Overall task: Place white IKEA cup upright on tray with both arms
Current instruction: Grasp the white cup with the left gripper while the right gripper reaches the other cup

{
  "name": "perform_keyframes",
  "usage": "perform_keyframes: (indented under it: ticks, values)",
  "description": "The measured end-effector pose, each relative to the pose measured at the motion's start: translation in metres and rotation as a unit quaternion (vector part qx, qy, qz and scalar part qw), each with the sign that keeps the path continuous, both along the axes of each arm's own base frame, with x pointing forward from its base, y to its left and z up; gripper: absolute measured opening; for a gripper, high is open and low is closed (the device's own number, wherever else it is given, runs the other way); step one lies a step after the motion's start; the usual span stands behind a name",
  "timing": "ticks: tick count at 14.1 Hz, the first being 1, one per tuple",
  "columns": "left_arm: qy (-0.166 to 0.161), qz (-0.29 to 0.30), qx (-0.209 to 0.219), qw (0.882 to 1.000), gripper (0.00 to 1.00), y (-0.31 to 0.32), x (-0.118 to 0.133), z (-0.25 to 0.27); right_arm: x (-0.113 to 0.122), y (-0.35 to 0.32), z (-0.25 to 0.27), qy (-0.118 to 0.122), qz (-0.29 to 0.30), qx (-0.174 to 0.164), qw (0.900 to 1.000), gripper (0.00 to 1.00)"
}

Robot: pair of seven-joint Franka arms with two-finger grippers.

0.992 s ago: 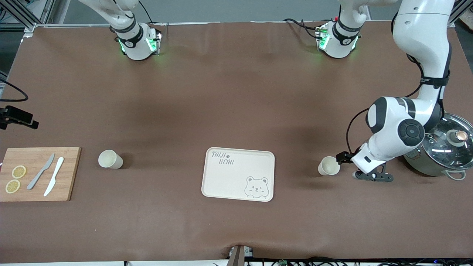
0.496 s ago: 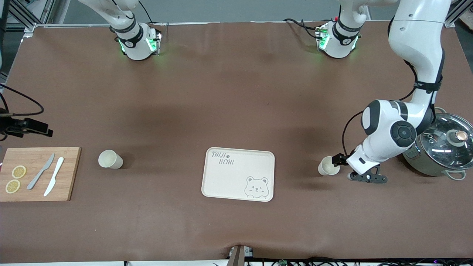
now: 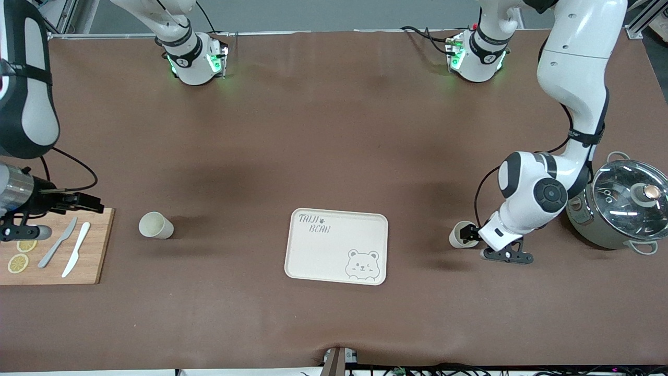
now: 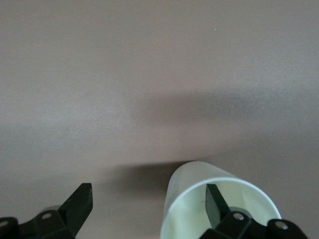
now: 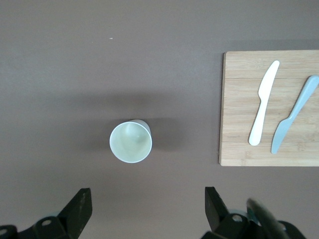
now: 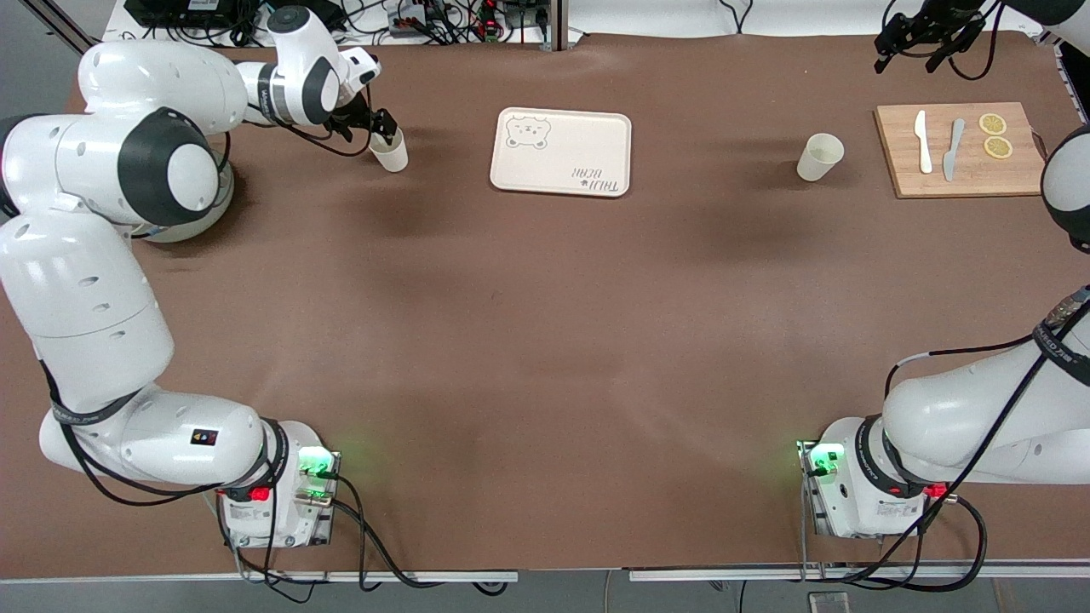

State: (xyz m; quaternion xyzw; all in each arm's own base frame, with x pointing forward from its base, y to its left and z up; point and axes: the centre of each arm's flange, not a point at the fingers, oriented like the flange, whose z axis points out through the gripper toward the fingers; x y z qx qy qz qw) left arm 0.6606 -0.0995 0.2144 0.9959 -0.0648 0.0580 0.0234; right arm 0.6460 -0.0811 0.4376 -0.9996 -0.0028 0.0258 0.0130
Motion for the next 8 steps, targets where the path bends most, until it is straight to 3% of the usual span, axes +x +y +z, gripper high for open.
perform_keyframes:
  ticks: [4, 6, 8]
  values:
    - [0.0, 0.002, -0.001, 1.0, 1.0, 0.0, 0.0, -0.005, 0.005, -0.001, -0.029, 0.001, -0.001, 0.001, 1.0, 1.0]
    - [0.002, 0.015, -0.01, 1.0, 0.74, 0.001, 0.0, -0.005, 0.007, -0.001, -0.052, -0.007, -0.001, 0.0, 1.0, 1.0]
    - [0.003, 0.017, -0.012, 1.0, 0.54, 0.001, 0.0, -0.006, 0.004, 0.0, -0.071, -0.021, -0.001, -0.001, 1.0, 1.0]
